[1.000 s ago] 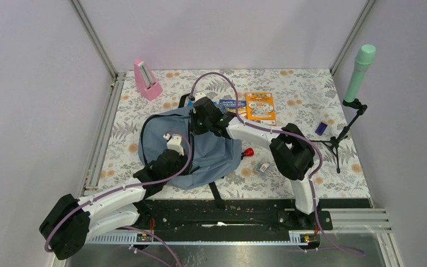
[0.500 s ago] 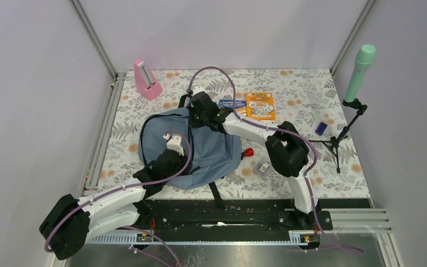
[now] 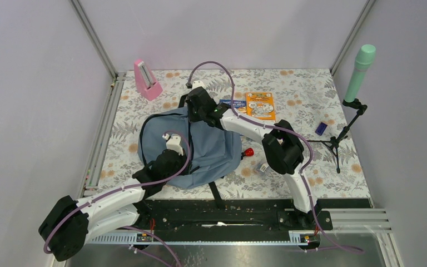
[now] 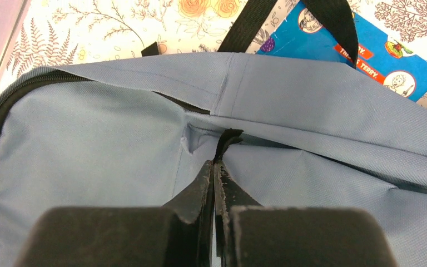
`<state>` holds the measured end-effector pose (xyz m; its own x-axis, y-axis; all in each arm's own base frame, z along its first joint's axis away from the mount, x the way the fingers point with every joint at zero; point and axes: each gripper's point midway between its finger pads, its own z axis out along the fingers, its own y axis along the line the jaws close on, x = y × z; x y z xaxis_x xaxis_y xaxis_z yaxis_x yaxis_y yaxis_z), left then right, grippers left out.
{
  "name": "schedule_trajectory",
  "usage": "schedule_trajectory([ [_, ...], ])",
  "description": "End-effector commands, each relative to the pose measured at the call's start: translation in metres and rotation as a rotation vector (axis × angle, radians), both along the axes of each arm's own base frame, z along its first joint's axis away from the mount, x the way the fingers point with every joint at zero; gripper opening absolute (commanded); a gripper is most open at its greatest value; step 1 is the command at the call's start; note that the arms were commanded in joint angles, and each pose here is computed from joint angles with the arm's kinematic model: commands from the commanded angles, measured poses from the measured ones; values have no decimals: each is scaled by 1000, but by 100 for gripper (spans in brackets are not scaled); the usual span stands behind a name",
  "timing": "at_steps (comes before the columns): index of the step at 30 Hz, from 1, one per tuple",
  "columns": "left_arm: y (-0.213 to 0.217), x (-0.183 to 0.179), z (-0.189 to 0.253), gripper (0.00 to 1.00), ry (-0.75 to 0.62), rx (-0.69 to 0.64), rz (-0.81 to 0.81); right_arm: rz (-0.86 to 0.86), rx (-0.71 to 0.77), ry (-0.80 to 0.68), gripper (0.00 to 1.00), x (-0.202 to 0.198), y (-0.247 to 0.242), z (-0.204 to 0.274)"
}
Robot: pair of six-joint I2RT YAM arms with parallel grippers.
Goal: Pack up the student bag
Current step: Unzip the student bag at the center of the board.
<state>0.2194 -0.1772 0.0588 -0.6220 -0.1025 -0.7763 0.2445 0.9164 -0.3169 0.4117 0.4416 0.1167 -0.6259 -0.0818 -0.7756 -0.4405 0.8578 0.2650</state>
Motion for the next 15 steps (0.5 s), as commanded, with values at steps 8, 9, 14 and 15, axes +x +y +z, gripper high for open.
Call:
schedule_trajectory([
  [8, -2, 3, 16, 0, 10, -13, 32, -42, 76, -68, 0, 28, 1, 33],
  [9, -2, 4, 22, 4, 8, -17, 40, -28, 79, -63, 0, 25, 1, 33],
  [14, -6, 14, 52, 37, -2, -41, 77, 28, 106, -50, 0, 12, 5, 36],
  [15, -7, 17, 57, 41, -4, -41, 87, 35, 106, -46, 0, 11, 5, 35],
])
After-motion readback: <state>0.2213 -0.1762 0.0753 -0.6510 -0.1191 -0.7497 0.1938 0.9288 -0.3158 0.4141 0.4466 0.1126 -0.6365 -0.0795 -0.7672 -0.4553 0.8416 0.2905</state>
